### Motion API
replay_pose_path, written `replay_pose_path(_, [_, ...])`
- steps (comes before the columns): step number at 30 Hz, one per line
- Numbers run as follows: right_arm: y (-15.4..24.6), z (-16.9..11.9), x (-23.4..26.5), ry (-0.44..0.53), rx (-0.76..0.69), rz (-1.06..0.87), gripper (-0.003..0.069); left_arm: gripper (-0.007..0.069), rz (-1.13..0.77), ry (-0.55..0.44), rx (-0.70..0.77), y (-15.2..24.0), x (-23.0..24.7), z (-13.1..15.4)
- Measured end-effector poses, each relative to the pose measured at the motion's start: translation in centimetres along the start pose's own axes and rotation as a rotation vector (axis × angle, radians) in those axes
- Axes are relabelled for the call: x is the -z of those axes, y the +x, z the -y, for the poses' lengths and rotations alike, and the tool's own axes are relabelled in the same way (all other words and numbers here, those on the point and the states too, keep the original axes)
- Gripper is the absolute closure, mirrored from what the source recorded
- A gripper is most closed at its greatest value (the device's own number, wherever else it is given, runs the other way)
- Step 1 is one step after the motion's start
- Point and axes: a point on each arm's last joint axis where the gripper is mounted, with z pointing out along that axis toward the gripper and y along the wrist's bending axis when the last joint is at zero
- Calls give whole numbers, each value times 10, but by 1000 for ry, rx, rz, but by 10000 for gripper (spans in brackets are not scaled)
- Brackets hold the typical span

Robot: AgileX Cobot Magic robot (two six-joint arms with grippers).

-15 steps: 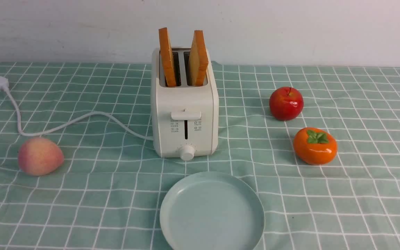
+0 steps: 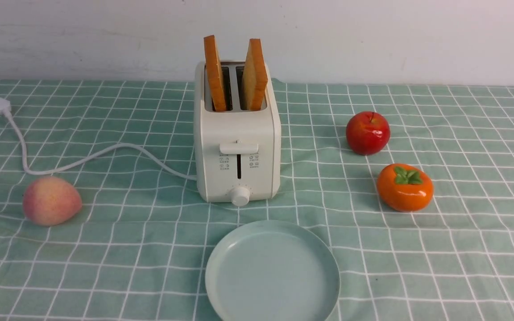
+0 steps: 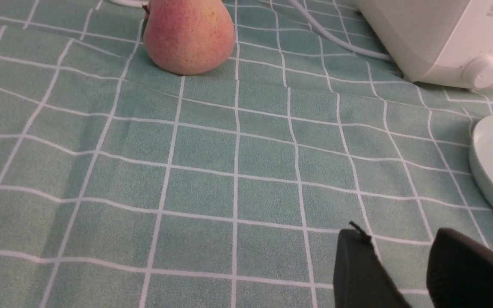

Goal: Take toasted bread from bread machine on blue coffee table place on plate.
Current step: 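Grasp the toast slice in the toaster and pull it up out of the slot with the right gripper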

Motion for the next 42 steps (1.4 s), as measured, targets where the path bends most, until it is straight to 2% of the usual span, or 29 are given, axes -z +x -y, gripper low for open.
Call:
replay_pose_path(6, [-18, 4, 2, 38, -30, 198, 419, 387, 136, 56, 48, -12, 1, 5])
replay_pose_path(7, [-21, 4, 3, 40, -71, 235, 419, 387, 181, 90, 54, -17, 2, 6])
replay_pose_path(8, [-23, 5, 3, 40, -106, 256, 419, 387, 213, 81, 62, -19, 2, 7])
replay_pose_path(13, [-27, 6, 4, 33, -231, 304, 419, 387, 282, 102, 72, -26, 4, 8])
replay_pose_path(17, [-29, 7, 5, 39, -235, 333, 419, 387, 293, 112, 72, -27, 4, 8])
replay_pose_path(20, [-34, 9, 7, 53, -242, 396, 419, 387, 369, 128, 88, -33, 7, 10])
replay_pose_path(26, [-53, 18, 19, 66, -445, 659, 419, 387, 691, 257, 253, -59, 23, 13])
replay_pose_path(30, [-91, 18, 33, -11, -563, 691, 419, 387, 845, 358, 330, -96, 49, 25])
replay_pose_path(32, [-107, 17, 37, -33, -582, 683, 419, 387, 853, 380, 351, -111, 57, 30])
replay_pose_path(33, [-132, 16, 42, -61, -605, 659, 419, 387, 837, 400, 380, -133, 64, 38])
replay_pose_path(35, [-178, 16, 42, -94, -623, 589, 419, 387, 745, 390, 410, -171, 63, 53])
replay_pose_path(37, [-195, 16, 36, -98, -624, 539, 419, 387, 675, 365, 410, -189, 57, 60])
replay_pose_path(38, [-220, 15, 25, -105, -615, 452, 419, 387, 550, 312, 413, -210, 46, 69])
replay_pose_path(39, [-225, 15, 26, -110, -611, 441, 419, 387, 539, 306, 415, -211, 42, 69])
replay_pose_path(42, [-249, 13, -14, -88, -507, 208, 419, 387, 207, 141, 389, -227, 0, 77])
